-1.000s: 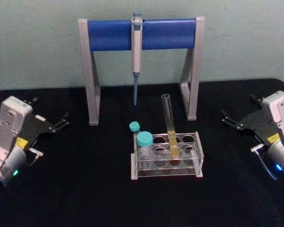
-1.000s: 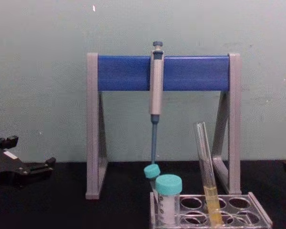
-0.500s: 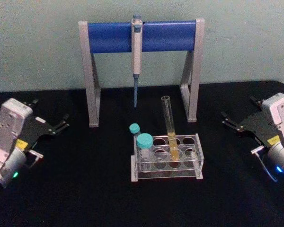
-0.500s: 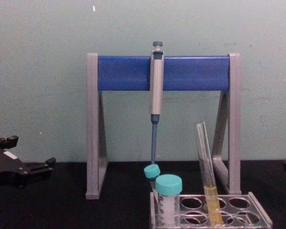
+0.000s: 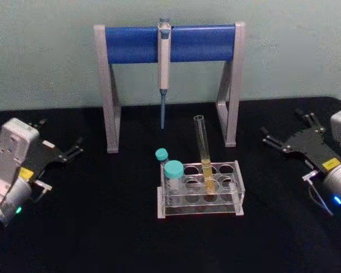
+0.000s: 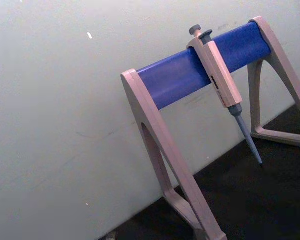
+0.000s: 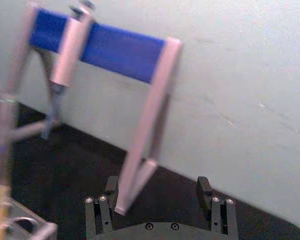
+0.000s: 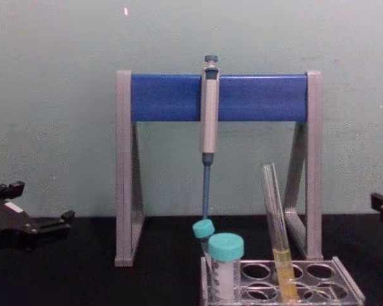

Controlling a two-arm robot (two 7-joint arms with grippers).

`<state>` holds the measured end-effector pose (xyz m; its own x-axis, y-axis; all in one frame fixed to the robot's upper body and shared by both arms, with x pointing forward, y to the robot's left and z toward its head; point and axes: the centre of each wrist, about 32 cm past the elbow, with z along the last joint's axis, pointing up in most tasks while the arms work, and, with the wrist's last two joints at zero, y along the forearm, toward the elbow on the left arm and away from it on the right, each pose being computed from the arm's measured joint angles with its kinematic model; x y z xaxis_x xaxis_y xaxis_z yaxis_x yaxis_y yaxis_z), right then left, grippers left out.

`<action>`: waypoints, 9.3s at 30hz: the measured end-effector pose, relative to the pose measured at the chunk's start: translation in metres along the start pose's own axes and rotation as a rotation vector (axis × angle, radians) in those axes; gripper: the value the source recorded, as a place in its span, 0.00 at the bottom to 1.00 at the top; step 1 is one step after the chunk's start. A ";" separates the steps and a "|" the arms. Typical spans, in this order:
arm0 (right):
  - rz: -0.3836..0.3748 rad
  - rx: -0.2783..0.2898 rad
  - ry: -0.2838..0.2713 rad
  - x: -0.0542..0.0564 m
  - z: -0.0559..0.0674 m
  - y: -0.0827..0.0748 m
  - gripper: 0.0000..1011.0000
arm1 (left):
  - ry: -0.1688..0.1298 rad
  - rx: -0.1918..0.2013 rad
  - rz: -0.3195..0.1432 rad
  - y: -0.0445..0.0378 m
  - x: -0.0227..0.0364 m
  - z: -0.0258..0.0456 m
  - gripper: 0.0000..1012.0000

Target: Pick up the test tube from the test tube rack, shake it, then place it back into the test tube rack.

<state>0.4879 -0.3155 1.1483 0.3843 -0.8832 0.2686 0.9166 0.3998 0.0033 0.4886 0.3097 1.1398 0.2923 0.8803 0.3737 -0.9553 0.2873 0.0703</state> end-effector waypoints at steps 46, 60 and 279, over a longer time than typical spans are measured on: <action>0.406 -0.058 0.163 -0.036 0.038 0.058 0.99 | 0.000 0.000 0.000 0.0000 0.0000 0.0000 0.99; 0.414 -0.094 0.181 -0.033 0.044 0.062 0.99 | 0.000 0.000 0.000 0.0000 0.0000 0.0000 0.99; 0.628 0.213 0.228 0.010 0.075 0.056 0.23 | 0.000 0.000 0.000 0.0000 0.0000 0.0000 0.99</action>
<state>0.5345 -0.2839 1.2231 0.8688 -0.4897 0.0731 0.4812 0.8699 0.1082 0.4886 0.3097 1.1398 0.2923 0.8803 0.3738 -0.9552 0.2873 0.0703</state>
